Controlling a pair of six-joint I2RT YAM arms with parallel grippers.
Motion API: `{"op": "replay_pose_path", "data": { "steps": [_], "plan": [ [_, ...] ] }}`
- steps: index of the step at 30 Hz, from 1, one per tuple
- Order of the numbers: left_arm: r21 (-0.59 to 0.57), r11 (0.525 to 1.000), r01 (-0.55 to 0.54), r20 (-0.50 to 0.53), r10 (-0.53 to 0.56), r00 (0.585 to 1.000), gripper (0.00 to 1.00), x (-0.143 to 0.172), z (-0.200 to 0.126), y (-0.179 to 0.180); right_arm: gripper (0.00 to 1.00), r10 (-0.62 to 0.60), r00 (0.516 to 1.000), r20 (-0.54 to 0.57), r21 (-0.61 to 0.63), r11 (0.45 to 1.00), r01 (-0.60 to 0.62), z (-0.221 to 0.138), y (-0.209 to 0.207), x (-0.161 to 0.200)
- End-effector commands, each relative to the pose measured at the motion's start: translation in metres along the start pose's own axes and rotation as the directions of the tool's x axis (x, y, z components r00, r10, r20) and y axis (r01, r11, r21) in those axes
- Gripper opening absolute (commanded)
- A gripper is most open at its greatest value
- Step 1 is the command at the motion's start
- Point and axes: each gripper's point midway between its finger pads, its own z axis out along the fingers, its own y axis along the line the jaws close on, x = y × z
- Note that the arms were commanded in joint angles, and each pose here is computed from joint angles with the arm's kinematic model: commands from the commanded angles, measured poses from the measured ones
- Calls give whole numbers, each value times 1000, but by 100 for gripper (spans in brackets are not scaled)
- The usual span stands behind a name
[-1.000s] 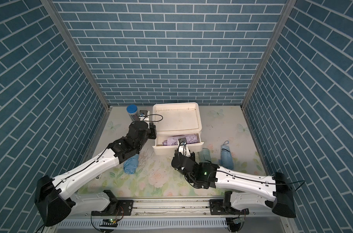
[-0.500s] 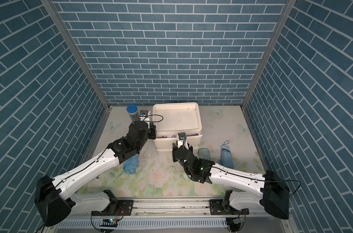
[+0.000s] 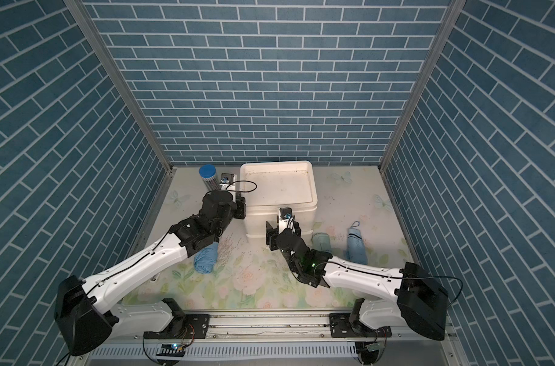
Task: Place the umbrella in the drawer by color
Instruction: Close the drawer in the storage box.
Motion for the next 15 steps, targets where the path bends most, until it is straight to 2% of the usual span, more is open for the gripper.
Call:
{"op": "replay_pose_path", "data": {
  "steps": [1, 3, 5, 6, 7, 8, 11, 13, 15],
  "plan": [
    [8, 999, -53, -86, 53, 995, 0, 26, 3, 2, 78, 23, 999, 40, 79, 997, -26, 7, -17, -4],
    [4, 999, -48, -82, 48, 995, 4, 24, 2, 3, 80, 35, 999, 25, 92, 995, -37, 8, -21, 1],
    [-7, 999, -31, -70, 31, 997, 24, 18, 2, 6, 79, 42, 999, 4, 80, 996, -42, 5, -22, 6],
    [-20, 1000, -14, -65, 13, 998, 40, 14, 2, 9, 78, 53, 999, -6, 55, 997, -53, 1, -21, 9],
    [-29, 1000, 3, -57, -4, 998, 49, 8, 3, 11, 77, 75, 997, -7, 29, 997, -74, -6, -21, 12],
    [-33, 999, 16, -47, -18, 999, 54, 1, 3, 12, 77, 92, 996, -1, -4, 996, -92, -14, -22, 16],
    [-55, 997, 50, -23, -51, 998, 63, -15, 7, 13, 78, 225, 973, 54, -115, 969, -218, -40, -31, 22],
    [-70, 995, 64, -15, -65, 998, 65, -21, 12, 14, 82, 292, 956, 44, -164, 946, -281, -48, -34, 31],
    [-87, 993, 75, -14, -76, 997, 65, -22, 18, 15, 81, 318, 948, 12, -226, 925, -307, -50, -29, 39]
  ]
}}
